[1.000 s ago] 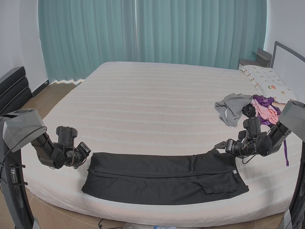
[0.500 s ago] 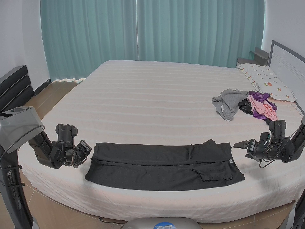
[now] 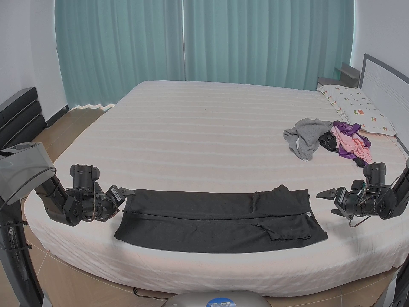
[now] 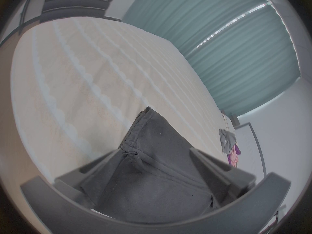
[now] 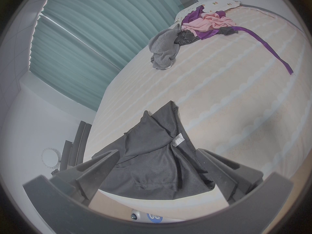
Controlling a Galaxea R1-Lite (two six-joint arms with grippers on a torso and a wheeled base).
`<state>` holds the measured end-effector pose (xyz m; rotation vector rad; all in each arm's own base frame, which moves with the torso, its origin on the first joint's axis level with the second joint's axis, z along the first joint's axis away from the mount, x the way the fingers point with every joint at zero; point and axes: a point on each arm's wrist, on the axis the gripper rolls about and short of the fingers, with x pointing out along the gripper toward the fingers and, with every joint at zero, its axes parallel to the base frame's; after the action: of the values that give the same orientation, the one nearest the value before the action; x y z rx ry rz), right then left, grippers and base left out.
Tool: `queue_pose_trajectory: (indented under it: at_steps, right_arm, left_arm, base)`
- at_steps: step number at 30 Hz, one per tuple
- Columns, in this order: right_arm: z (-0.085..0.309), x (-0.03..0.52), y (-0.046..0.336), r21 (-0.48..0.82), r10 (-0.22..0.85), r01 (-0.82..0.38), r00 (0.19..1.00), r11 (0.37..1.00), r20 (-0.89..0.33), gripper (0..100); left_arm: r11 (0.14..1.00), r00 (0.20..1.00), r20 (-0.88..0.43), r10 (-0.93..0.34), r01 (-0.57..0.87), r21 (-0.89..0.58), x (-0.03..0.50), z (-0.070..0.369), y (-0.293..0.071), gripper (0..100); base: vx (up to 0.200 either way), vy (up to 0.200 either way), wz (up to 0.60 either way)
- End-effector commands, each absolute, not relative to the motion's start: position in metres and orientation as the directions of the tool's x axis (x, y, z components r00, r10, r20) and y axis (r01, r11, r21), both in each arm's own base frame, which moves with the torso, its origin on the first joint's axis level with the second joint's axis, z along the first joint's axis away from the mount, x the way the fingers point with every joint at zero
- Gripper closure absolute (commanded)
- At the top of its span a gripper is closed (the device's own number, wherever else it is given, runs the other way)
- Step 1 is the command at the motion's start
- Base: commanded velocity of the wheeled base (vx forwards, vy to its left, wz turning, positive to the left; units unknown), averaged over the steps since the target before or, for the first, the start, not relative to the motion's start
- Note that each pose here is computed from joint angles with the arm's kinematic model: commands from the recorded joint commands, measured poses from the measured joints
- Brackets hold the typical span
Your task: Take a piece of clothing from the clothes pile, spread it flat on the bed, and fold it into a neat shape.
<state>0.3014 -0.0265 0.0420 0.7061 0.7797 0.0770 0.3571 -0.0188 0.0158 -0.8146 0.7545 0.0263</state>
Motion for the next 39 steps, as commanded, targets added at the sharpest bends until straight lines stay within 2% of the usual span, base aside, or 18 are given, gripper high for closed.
queue_pose_trajectory:
  at_steps: [1, 8, 15, 25, 39]
  right_arm:
    - [0.040, 0.301, -0.024, 0.609, 0.320, 0.187, 0.713, 0.771, -0.624, 0]
    - [0.035, 0.302, -0.021, 0.603, 0.330, 0.180, 0.700, 0.777, -0.634, 0]
    - [0.035, 0.302, -0.021, 0.603, 0.330, 0.180, 0.700, 0.777, -0.634, 0]
    - [0.037, 0.302, -0.021, 0.603, 0.329, 0.176, 0.703, 0.778, -0.630, 0]
    - [0.034, 0.302, -0.021, 0.602, 0.330, 0.180, 0.699, 0.778, -0.635, 0]
  left_arm:
    - [0.723, 0.732, -0.621, -0.280, -0.264, -0.638, 0.357, 0.011, -0.008, 0]
    - [0.809, 0.705, -0.633, -0.318, -0.146, -0.570, 0.368, -0.008, -0.004, 0]
    - [0.838, 0.706, -0.625, -0.333, -0.083, -0.540, 0.388, -0.022, -0.011, 0]
    - [0.862, 0.701, -0.625, -0.343, -0.029, -0.506, 0.399, -0.025, -0.018, 0]
    - [0.874, 0.687, -0.647, -0.332, -0.034, -0.485, 0.392, -0.031, -0.018, 0]
  base:
    - [0.000, 0.000, 0.00]
    - [0.000, 0.000, 0.00]
    - [0.000, 0.000, 0.00]
    - [0.000, 0.000, 0.00]
    - [0.000, 0.000, 0.00]
